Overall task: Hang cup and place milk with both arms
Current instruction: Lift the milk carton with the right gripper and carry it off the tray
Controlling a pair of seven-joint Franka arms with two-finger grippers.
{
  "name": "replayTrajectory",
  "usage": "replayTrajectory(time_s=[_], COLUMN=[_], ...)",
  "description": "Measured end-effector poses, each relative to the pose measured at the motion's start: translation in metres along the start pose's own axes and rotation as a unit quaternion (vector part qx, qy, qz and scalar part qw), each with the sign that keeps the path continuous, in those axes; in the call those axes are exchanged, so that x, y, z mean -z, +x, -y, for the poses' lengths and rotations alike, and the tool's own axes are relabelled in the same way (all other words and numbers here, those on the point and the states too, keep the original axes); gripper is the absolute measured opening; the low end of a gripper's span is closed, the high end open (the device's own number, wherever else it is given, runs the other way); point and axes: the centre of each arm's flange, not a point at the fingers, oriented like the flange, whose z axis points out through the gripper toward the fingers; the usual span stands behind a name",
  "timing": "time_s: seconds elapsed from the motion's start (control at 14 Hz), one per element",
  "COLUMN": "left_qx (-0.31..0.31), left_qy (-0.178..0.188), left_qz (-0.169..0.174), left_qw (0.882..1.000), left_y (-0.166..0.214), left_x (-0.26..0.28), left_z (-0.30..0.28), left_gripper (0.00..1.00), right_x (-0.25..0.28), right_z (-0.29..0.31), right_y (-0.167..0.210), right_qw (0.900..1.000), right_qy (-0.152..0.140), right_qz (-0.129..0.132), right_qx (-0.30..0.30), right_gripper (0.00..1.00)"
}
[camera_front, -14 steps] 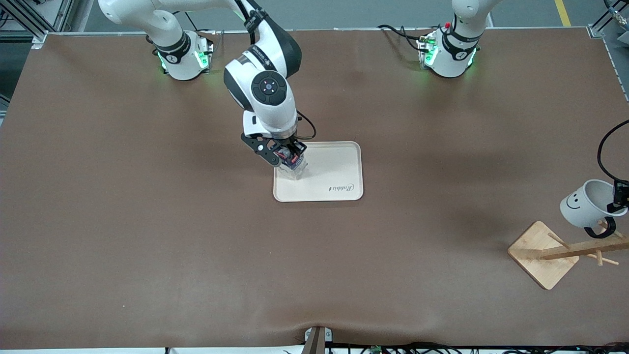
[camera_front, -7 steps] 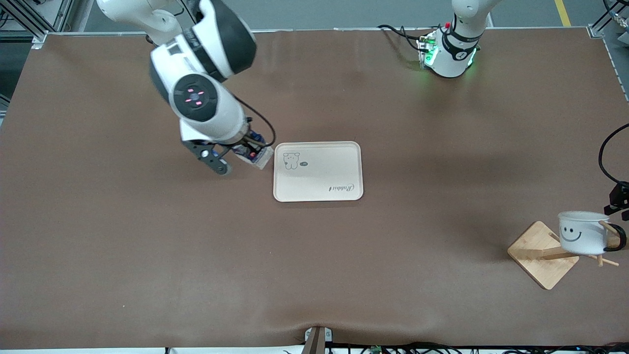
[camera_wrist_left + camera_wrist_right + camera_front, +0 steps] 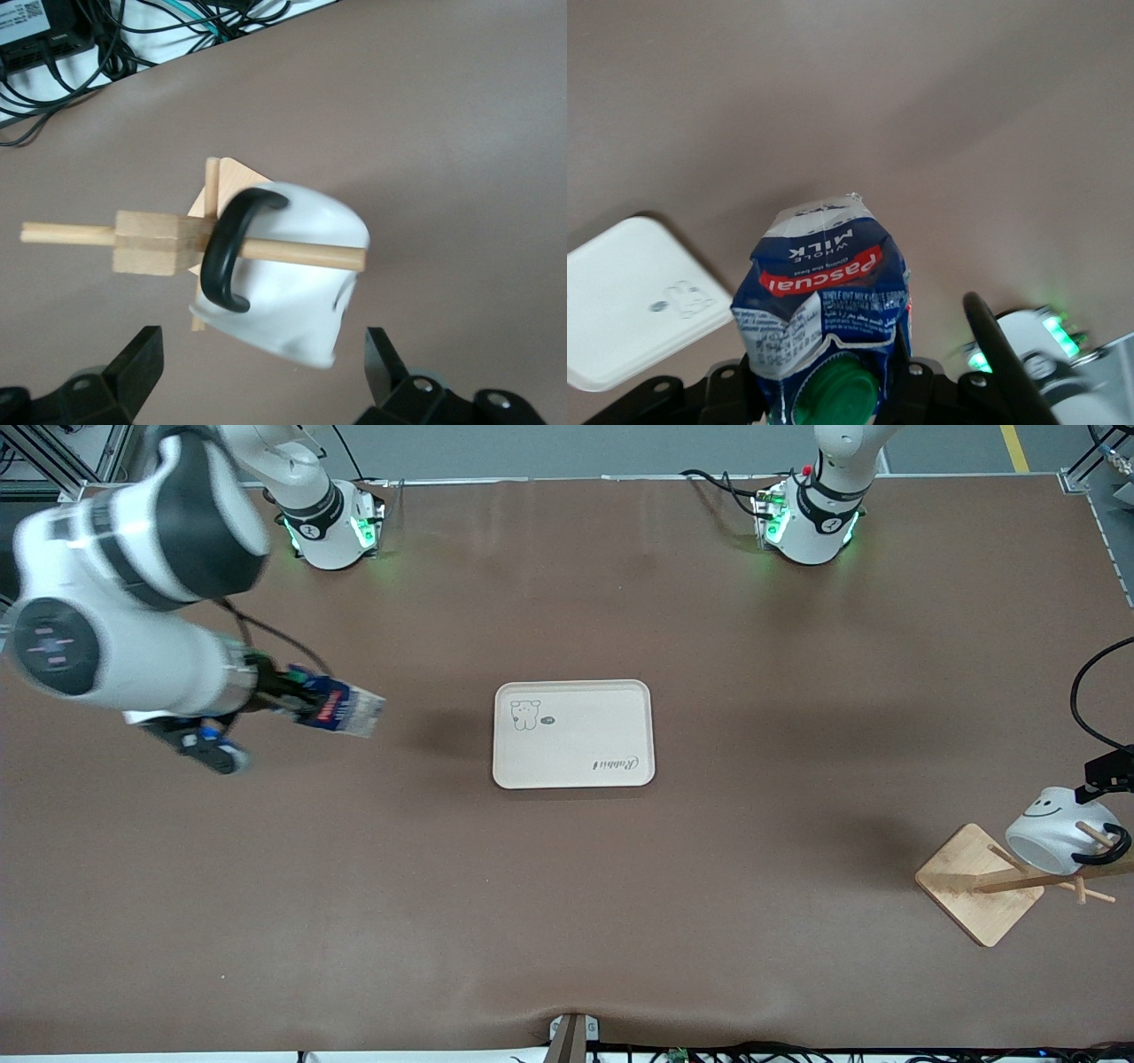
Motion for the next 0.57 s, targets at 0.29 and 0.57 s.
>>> replayTrajectory(time_s=[0.29, 0.57], left_qx=[0.052, 0.100], left_qy=[-0.011, -0.013], left_qz=[0.023, 0.042], left_qw=[0.998, 0.994], left_y=[-0.002, -0.005], left_x=[0.007, 0.018], left_z=[-0.008, -0.019], left_gripper=[1.00, 1.00], right_x=[-0.034, -0.094], right_z=[-0.083, -0.121], right_y=[0.060, 0.073], right_qw=[0.999, 0.998], right_qy=[0.003, 0.017], right_qz=[0.021, -0.042], right_qx=[0.033, 0.048], right_gripper=[0.53, 0.53])
